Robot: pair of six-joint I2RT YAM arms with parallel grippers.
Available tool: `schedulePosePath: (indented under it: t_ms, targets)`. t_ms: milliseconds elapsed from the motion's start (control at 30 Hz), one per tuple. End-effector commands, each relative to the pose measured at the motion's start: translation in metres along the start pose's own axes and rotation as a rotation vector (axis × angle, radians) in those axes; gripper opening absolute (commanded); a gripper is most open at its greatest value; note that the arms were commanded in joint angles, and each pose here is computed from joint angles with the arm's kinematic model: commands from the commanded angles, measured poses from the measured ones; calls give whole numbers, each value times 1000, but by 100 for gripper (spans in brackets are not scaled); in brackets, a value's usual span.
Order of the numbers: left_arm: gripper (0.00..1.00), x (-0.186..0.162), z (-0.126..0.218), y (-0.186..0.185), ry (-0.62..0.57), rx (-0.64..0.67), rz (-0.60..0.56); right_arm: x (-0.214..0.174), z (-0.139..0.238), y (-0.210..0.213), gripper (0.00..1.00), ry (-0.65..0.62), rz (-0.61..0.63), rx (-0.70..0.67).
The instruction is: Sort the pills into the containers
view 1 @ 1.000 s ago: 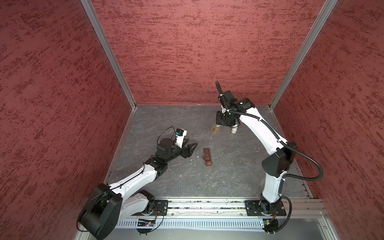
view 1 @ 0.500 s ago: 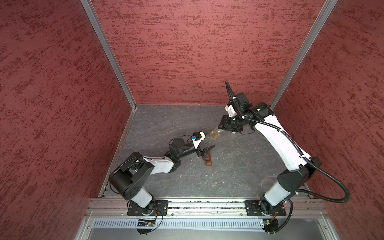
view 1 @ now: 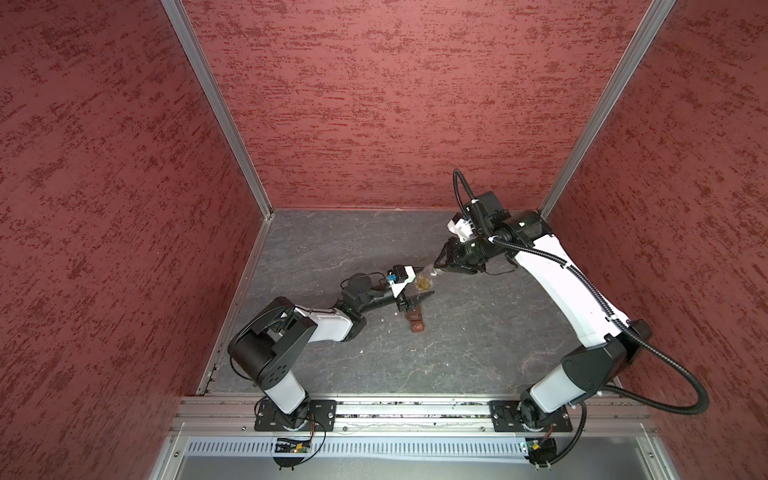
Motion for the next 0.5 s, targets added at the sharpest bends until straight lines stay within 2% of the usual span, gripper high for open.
schedulePosePath:
  t_ms: [0, 233, 467]
  targets:
    - [71, 3, -4, 1, -19, -21, -16, -2, 10, 3, 35, -15, 32, 67]
    - [66, 4, -4, 2, -7, -22, -8, 1, 12, -3, 35, -19, 19, 77]
    - [64, 1, -6, 2, 10, -21, 4, 0, 14, -6, 35, -24, 14, 95]
Point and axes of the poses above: each gripper's point midway between its finger pads, its own z axis back along the fingers, its own y axis along the line the jaws close on, x = y × z, the point moved 10 cm from there along z, back along the fingers, and after that the axes turned 10 degrees about -z, right-handed, at the moved point
